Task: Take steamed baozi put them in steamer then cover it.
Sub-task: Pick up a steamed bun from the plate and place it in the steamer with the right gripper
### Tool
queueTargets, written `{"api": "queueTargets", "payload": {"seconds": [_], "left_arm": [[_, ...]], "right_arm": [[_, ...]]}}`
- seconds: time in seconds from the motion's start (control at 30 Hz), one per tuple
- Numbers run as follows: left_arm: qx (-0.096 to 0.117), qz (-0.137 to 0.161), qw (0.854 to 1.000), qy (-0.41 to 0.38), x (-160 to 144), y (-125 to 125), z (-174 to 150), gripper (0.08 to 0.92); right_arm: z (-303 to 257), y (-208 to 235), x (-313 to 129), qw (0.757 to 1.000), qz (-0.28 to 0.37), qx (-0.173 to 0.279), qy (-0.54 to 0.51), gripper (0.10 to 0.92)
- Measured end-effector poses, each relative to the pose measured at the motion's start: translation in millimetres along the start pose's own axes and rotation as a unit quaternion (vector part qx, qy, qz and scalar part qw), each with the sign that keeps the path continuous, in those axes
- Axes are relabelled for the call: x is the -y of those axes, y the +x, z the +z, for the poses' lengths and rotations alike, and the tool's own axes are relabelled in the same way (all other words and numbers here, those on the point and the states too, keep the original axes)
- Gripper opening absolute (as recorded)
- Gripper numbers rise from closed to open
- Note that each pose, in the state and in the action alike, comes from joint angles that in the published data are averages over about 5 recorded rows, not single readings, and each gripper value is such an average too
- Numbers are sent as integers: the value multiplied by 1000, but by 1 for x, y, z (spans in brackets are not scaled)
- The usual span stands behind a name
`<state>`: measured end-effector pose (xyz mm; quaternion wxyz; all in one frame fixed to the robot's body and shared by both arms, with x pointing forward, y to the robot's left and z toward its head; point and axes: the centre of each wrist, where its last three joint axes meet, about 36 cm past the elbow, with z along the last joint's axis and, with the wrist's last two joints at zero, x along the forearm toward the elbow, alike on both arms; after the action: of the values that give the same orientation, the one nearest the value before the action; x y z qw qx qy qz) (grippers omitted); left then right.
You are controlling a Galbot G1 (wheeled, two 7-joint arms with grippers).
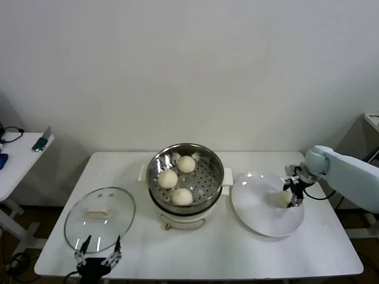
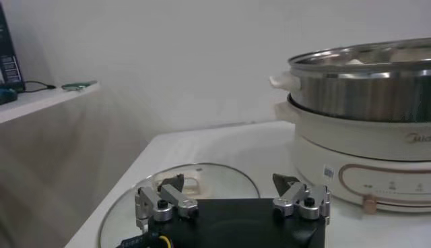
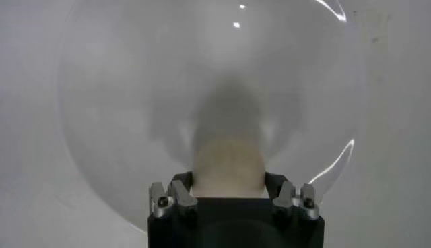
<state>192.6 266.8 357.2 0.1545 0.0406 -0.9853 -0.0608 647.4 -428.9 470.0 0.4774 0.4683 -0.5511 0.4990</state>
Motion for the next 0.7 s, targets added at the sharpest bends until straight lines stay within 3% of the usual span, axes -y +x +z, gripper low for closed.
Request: {"api": "queueTargets", "payload": {"seconds": [0.2,0.53,0.7], "left_arm": [[4,4,1000,-1,1,-2,-3,823],[12,4,1000,-5,-1,-5,-8,823],[15,1,1000,-6,-3,-6,-10,823]], "right_arm": [[-27,60,17,999,23,17,17,704],[-142,220,32,989,78,104,73,704],[-207,252,13,982,78,138,104,704]]}}
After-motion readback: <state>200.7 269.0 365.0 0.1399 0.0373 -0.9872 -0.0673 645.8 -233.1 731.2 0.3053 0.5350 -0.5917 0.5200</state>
